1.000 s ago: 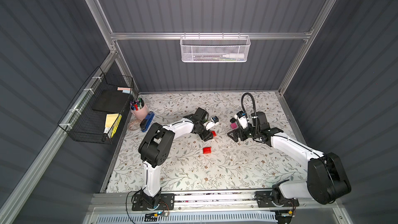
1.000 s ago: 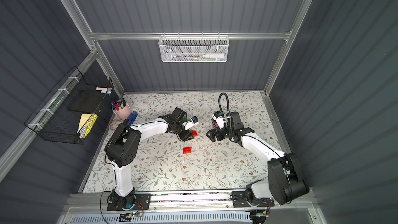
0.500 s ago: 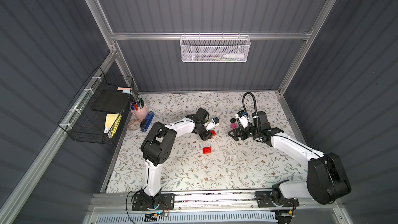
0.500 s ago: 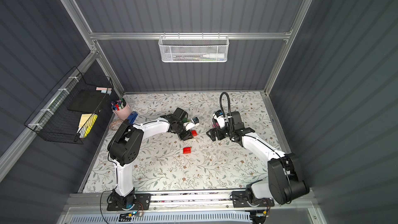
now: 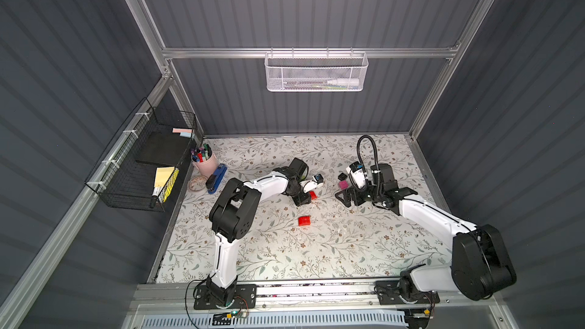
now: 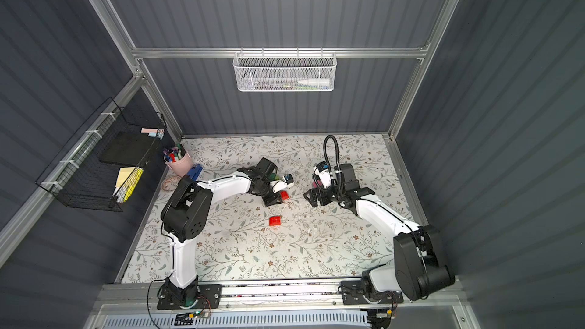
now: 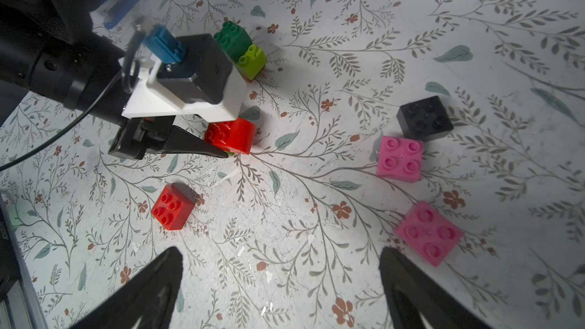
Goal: Assemble the letter s with lego
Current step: Pick up the lego brick from the center of the board.
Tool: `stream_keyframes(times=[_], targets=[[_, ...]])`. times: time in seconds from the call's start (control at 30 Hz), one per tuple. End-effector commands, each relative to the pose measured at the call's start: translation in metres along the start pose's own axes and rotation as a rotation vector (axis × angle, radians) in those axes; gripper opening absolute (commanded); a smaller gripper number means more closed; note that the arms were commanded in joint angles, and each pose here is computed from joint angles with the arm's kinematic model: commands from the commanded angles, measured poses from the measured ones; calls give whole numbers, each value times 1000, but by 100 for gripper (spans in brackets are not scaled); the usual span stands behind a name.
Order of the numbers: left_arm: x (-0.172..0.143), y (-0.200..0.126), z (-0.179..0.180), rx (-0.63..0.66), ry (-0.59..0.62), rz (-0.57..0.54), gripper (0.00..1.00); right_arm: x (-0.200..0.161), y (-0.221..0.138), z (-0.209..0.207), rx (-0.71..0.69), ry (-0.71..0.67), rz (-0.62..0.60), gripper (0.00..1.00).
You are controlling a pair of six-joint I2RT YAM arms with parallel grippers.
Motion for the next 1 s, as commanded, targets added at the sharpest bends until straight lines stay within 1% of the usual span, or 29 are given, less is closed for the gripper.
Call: stream_keyframes(times=[0.0, 0.17, 0.27, 0.3, 0.43, 0.53, 0.7, 0.83, 0.97], targets=[[14, -19, -9, -45, 55, -20, 34, 4, -6, -3, -24, 25, -34, 99], [20, -40, -3, -62, 81, -6, 35, 8, -4, -4, -1, 65, -50, 99], [25, -58, -1, -135, 143, -54, 35, 10, 0, -5, 16, 109, -43, 99], [27, -63, 1, -142, 145, -66, 35, 10, 2, -5, 29, 117, -40, 99], [36, -80, 16, -127, 176, -74, 36, 13, 10, -4, 77, 179, -46, 99], [42, -91, 31, -103, 181, -93, 38, 15, 19, -6, 102, 256, -37, 99], [48, -98, 48, -71, 220, -113, 40, 18, 34, -6, 126, 337, -17, 97], [50, -97, 59, -72, 259, -107, 40, 23, 48, -3, 134, 400, 1, 96], [52, -94, 70, -65, 269, -106, 40, 26, 65, -2, 143, 488, 33, 96]])
Point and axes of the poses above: each gripper's point midway between its finger pads, its own y axis out along the fingers, its own z axis along the line the jaws close on, x = y × z, the point moved 6 cm from there along -y, back along the fingers, and after that the axes turned 13 degrees about -y, right-handed, at the moved point
